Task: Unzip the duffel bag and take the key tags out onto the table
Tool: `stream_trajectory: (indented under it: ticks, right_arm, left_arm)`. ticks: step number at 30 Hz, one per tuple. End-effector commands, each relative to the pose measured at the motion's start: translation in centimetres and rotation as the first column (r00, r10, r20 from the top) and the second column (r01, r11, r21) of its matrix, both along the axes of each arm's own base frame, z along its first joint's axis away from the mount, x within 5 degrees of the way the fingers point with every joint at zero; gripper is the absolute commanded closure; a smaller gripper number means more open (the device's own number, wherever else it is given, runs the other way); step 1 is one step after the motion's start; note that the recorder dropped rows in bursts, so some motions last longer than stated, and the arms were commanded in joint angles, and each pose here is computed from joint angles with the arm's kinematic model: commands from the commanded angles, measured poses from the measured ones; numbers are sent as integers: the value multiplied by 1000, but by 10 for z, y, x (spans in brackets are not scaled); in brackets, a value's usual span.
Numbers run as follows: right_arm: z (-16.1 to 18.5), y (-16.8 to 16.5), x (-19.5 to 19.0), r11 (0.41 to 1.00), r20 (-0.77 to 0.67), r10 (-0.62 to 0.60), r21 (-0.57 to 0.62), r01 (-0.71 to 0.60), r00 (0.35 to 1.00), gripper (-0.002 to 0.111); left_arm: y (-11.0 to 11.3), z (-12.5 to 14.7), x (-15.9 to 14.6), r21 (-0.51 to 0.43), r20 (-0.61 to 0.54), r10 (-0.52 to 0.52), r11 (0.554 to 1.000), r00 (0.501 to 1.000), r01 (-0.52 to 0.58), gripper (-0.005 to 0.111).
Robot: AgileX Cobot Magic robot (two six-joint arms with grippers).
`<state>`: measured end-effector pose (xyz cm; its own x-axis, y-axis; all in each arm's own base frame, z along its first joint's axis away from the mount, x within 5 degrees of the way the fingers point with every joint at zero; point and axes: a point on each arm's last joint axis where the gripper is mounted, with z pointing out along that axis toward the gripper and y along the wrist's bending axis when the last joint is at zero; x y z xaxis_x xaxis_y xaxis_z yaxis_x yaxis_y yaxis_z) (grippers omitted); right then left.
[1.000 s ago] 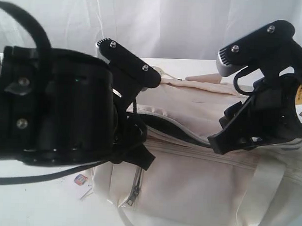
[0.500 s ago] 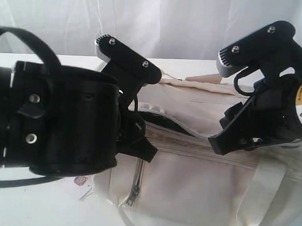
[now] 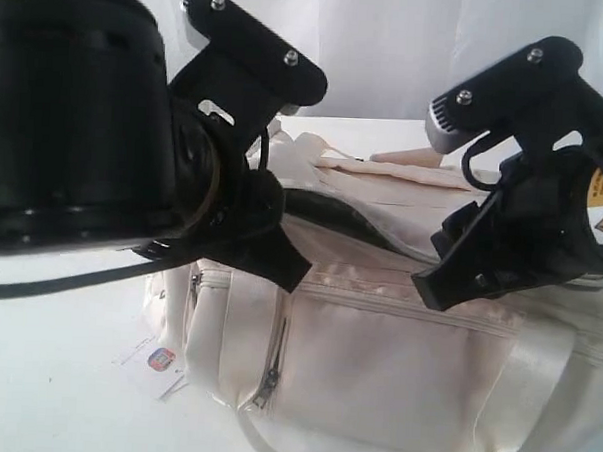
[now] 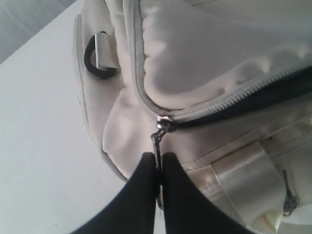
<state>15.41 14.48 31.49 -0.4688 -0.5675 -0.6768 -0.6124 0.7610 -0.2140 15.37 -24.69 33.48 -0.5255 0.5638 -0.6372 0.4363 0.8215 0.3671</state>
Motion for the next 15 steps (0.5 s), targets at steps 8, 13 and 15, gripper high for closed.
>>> stream_trajectory:
  ticks: [8,13,15]
  right_arm:
    - [29,-19,-39,960,77,261,87,-267,962,63]
    - [36,-6,-53,865,127,461,156,-476,879,73]
    - [34,5,-45,836,192,516,101,-539,835,73]
  left_arm:
    - [10,4,1,140,-48,-98,985,994,104,107]
    - [14,-1,16,140,-119,-193,968,974,209,107]
    - [17,-1,20,157,-143,-213,959,967,235,107]
